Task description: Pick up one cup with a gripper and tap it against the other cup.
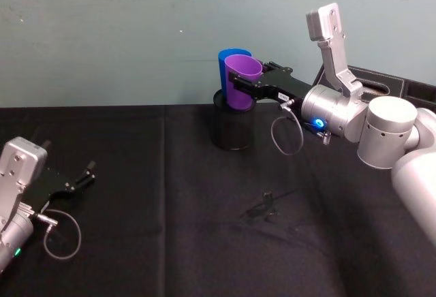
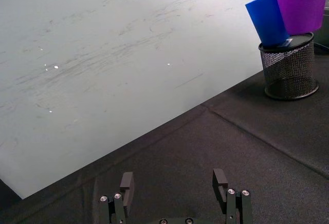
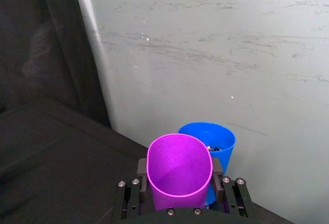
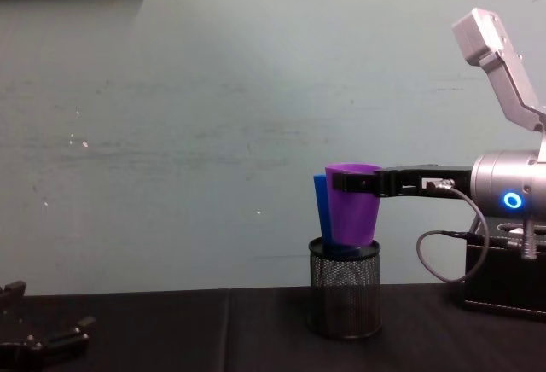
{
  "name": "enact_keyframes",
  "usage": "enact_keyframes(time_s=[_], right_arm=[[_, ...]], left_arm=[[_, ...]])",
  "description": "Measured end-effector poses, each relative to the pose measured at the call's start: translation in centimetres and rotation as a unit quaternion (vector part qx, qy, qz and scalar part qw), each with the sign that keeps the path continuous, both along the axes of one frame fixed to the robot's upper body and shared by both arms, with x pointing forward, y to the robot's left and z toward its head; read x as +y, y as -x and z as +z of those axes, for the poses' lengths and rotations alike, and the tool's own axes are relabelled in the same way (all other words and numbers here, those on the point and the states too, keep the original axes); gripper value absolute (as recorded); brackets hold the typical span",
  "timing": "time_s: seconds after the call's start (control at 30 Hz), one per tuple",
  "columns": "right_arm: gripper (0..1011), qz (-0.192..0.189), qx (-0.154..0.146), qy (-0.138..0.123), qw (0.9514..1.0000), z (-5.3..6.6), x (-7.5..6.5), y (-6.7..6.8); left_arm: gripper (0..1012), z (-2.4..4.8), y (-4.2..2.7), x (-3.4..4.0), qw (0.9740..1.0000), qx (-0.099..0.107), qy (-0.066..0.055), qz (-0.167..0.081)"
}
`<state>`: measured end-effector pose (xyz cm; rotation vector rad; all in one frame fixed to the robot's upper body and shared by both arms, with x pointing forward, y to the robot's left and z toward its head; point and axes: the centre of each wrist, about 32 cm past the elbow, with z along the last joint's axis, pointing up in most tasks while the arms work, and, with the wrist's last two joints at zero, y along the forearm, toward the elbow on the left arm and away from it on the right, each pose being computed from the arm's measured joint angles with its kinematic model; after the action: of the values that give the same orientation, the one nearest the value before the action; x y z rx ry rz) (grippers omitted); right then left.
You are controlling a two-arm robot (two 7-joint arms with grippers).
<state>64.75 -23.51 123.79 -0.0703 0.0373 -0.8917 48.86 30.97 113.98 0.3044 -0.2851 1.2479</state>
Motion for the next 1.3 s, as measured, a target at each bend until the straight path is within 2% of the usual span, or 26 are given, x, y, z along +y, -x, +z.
enact_keyframes(time_s=[1.3], right_arm=[[707, 0.0, 0.0, 0.0, 1.0, 0.0, 0.03, 0.04]], left_arm=[[1000, 0.0, 0.0, 0.0, 1.0, 0.0, 0.0, 0.0]])
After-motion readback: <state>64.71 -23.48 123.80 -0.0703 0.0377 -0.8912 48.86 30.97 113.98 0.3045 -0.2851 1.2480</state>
